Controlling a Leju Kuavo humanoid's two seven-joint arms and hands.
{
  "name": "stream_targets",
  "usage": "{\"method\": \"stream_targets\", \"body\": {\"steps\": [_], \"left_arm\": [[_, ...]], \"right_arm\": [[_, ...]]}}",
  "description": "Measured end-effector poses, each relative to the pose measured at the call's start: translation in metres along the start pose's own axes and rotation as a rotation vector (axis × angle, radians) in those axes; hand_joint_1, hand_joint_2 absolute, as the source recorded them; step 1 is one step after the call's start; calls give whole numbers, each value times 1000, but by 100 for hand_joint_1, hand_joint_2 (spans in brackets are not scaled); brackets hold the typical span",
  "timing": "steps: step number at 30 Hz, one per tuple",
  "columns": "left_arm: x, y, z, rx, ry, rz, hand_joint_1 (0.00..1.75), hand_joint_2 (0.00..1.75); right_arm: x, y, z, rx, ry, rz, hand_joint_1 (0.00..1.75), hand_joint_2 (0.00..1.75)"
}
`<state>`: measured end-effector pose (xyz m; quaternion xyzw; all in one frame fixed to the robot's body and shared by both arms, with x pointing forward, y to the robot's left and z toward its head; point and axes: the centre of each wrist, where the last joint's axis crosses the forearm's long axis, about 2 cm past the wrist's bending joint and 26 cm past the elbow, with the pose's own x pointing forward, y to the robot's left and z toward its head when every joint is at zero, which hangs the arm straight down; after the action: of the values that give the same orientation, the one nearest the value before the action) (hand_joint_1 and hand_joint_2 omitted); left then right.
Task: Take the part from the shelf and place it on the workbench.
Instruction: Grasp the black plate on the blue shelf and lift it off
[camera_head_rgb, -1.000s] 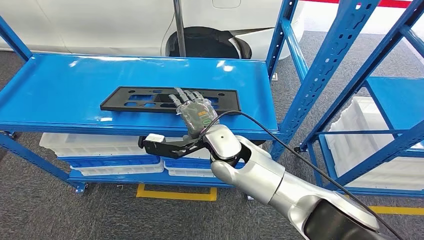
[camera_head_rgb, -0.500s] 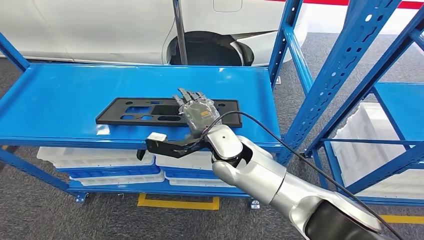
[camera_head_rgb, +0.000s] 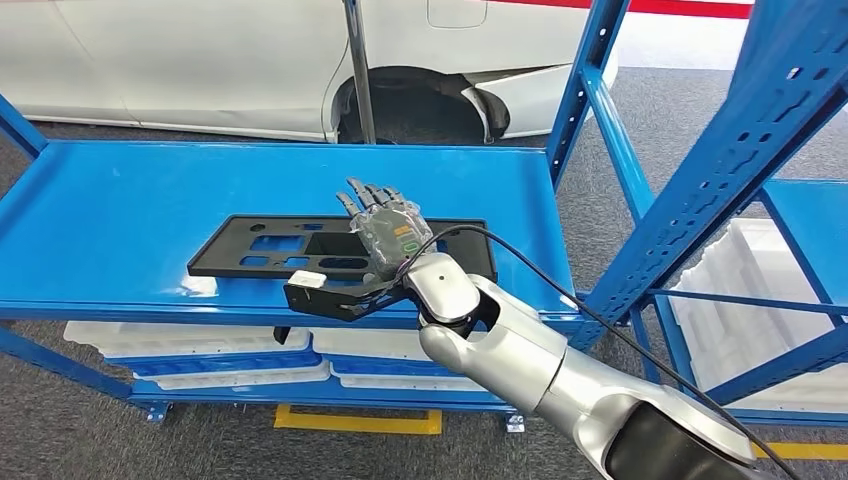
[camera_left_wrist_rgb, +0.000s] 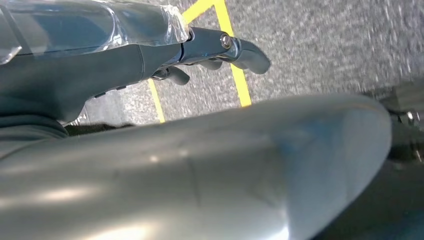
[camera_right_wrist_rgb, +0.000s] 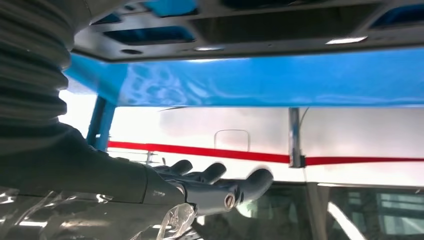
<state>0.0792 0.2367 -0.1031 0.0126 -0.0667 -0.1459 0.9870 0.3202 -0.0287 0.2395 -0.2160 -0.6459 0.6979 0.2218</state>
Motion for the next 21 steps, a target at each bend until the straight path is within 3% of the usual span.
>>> {"method": "stream_targets", "body": {"steps": [21], "left_arm": [[-1,0,0,-7,-12,26,0,0]], "right_arm": [[-3,-6,5,130,7,-34,0,175]]}}
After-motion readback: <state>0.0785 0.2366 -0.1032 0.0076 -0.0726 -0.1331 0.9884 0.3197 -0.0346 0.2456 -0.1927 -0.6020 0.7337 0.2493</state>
